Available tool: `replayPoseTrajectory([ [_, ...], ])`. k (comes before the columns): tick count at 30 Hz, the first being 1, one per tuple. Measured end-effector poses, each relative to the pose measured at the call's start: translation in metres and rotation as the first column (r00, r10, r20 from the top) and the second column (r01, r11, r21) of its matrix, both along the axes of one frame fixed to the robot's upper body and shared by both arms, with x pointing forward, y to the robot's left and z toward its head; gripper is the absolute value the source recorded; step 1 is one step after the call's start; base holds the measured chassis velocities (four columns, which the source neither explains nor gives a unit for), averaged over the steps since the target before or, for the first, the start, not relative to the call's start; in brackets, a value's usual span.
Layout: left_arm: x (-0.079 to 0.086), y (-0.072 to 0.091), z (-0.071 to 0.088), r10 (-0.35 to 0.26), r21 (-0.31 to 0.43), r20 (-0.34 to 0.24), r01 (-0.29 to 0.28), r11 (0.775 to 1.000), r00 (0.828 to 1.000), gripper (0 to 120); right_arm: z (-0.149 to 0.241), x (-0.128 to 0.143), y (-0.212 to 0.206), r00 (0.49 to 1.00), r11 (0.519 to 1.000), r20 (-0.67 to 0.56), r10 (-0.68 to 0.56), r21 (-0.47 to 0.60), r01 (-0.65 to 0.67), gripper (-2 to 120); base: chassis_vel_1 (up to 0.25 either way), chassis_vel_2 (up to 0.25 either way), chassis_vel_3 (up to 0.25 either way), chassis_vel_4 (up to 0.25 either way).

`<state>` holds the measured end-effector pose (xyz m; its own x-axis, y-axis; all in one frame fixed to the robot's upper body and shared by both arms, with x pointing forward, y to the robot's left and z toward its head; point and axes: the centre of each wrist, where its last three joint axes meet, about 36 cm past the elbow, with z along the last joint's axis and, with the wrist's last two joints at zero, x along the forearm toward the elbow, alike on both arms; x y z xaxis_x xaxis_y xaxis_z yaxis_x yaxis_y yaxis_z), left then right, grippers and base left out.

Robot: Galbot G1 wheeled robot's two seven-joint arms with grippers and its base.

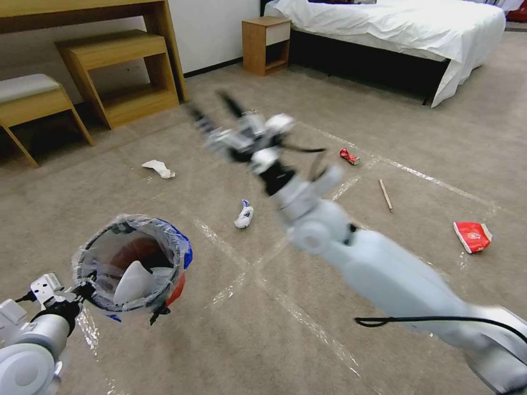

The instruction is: Pick up the trash bin and place the garbage on the floor into it.

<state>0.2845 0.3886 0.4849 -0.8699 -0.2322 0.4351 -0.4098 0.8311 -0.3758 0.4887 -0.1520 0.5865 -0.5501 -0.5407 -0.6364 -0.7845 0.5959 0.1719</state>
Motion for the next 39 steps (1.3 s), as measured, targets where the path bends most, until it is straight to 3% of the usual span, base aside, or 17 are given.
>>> replayPoseTrajectory([
  [4,0.0,0.001,-0.001,0.002,0.009,0.003,-0.002,1.0,1.0,1,0.002,-0.015,-0.046,0.989,0.989,0.013,-0.148,0.002,0.148,84,0.0,0.0,0.0,0.0],
  [8,-0.003,0.003,-0.002,0.014,0.014,0.005,-0.014,1.0,1.0,1,0.002,-0.026,-0.067,0.976,0.976,0.029,-0.218,0.001,0.218,88,0.0,0.0,0.0,0.0],
  [12,-0.014,0.006,-0.001,0.059,0.044,0.016,-0.059,0.997,0.998,1,-0.013,-0.051,-0.094,0.937,0.937,0.041,-0.348,-0.008,0.349,96,0.0,0.0,0.0,0.0],
  [16,-0.017,0.002,0.003,0.067,0.058,0.035,-0.069,0.996,0.997,1,-0.034,-0.091,-0.13,0.809,0.806,0.055,-0.585,-0.075,0.588,99,0.0,0.0,0.0,0.0],
  [17,-0.017,0.002,0.003,0.067,0.058,0.035,-0.069,0.996,0.997,1,-0.034,-0.091,-0.13,0.809,0.806,0.055,-0.585,-0.075,0.588,99,0.0,0.0,0.0,0.0],
  [19,-0.017,0.002,0.003,0.07,0.065,0.036,-0.072,0.995,0.997,1,-0.054,-0.113,-0.145,0.727,0.719,0.026,-0.686,-0.129,0.683,100,0.0,0.0,0.0,0.0],
  [20,-0.017,0.002,0.003,0.07,0.065,0.036,-0.072,0.995,0.997,1,-0.054,-0.113,-0.145,0.727,0.719,0.026,-0.686,-0.129,0.683,100,0.0,0.0,0.0,0.0],
  [23,-0.017,0.001,0.002,0.067,0.071,0.035,-0.07,0.995,0.997,1,-0.079,-0.133,-0.152,0.647,0.641,-0.018,-0.762,-0.165,0.75,100,0.0,0.0,0.0,0.0],
  [28,-0.016,0.001,-0.001,0.064,0.078,0.035,-0.066,0.995,0.997,1,-0.114,-0.15,-0.142,0.585,0.591,-0.095,-0.806,-0.21,0.779,99,0.0,0.0,0.0,0.0],
  [31,-0.016,0.003,-0.004,0.064,0.08,0.033,-0.066,0.995,0.997,1,-0.153,-0.163,-0.129,0.536,0.555,-0.149,-0.831,-0.295,0.778,100,0.0,0.0,0.0,0.0],
  [39,-0.015,0.006,-0.007,0.068,0.079,0.028,-0.07,0.994,0.997,1,-0.193,-0.168,-0.116,0.512,0.522,-0.141,-0.847,-0.396,0.755,100,0.0,0.0,0.0,0.0],
])
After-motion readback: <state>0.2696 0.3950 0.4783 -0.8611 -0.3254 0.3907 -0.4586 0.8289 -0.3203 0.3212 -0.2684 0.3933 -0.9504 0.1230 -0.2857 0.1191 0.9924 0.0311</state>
